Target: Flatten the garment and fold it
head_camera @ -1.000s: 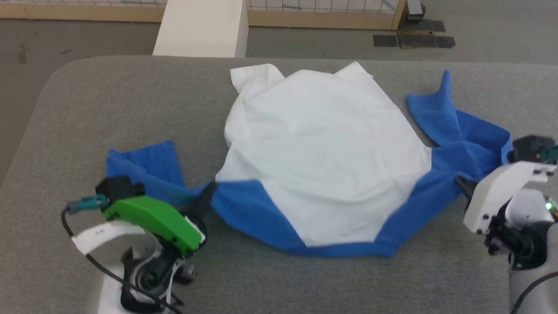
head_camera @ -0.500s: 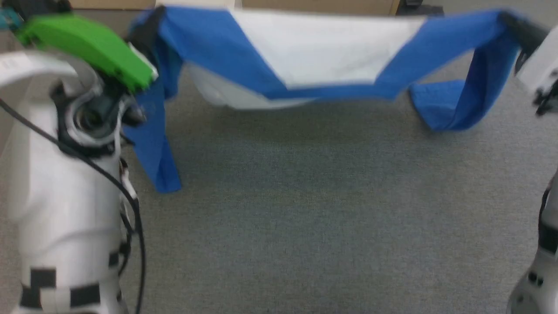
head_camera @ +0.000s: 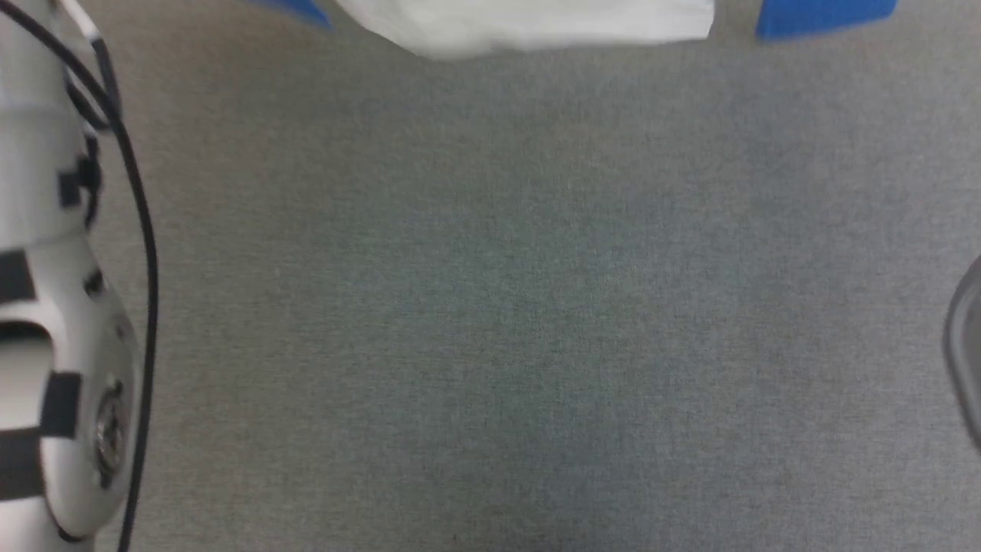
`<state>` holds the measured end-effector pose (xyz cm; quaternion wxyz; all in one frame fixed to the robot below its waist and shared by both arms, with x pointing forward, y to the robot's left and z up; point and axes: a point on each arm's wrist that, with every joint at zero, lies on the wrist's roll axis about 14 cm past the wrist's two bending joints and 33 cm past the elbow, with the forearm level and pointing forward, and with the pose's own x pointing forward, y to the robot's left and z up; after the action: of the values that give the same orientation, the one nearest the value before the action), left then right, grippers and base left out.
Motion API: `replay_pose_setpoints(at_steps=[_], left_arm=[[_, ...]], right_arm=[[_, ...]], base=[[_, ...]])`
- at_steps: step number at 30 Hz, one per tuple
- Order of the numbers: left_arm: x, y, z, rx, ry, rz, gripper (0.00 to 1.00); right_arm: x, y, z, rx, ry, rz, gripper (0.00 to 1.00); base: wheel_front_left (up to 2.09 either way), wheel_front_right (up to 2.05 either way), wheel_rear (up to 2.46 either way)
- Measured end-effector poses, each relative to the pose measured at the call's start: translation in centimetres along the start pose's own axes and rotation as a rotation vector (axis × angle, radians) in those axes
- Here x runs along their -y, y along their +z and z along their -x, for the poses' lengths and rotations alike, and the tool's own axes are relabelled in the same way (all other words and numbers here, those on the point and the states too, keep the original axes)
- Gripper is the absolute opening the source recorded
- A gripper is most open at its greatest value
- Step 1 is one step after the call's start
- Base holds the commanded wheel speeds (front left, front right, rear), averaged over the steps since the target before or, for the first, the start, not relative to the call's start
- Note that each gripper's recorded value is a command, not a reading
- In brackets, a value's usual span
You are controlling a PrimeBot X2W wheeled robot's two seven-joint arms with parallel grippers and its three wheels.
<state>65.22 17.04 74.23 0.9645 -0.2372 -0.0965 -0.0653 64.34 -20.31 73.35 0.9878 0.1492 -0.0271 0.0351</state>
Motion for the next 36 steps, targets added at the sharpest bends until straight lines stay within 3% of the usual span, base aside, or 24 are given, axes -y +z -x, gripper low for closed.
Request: replay_pose_setpoints(at_steps=[7,18,27,36], left_arm=[[-0.9,-0.2,-2.7,0.154,-0.012,0.009,0.0],[-5.8,-7.5,-2.3,0.043,0.039,0.044,0.0],[-7.4,-13.5,4.6,-0.096,0.064,0.124,0.0],[-9.0,-17.4,16.8,-0.228,0.163,0.214,0.0]], right_arm=[[-0.4,0.1,-3.6,0.139,0.036,-0.051,0.0],[-0.6,-8.0,-5.1,0.025,0.065,-0.04,0.0],[3.2,-14.9,1.9,-0.126,0.019,-0.099,0.0],[4.5,-20.3,14.3,-0.268,-0.02,-0.192,0.0]], base=[[0.0,0.0,0.0],[0.0,0.0,0.0],[0.0,0.0,0.0],[0.0,0.0,0.0]])
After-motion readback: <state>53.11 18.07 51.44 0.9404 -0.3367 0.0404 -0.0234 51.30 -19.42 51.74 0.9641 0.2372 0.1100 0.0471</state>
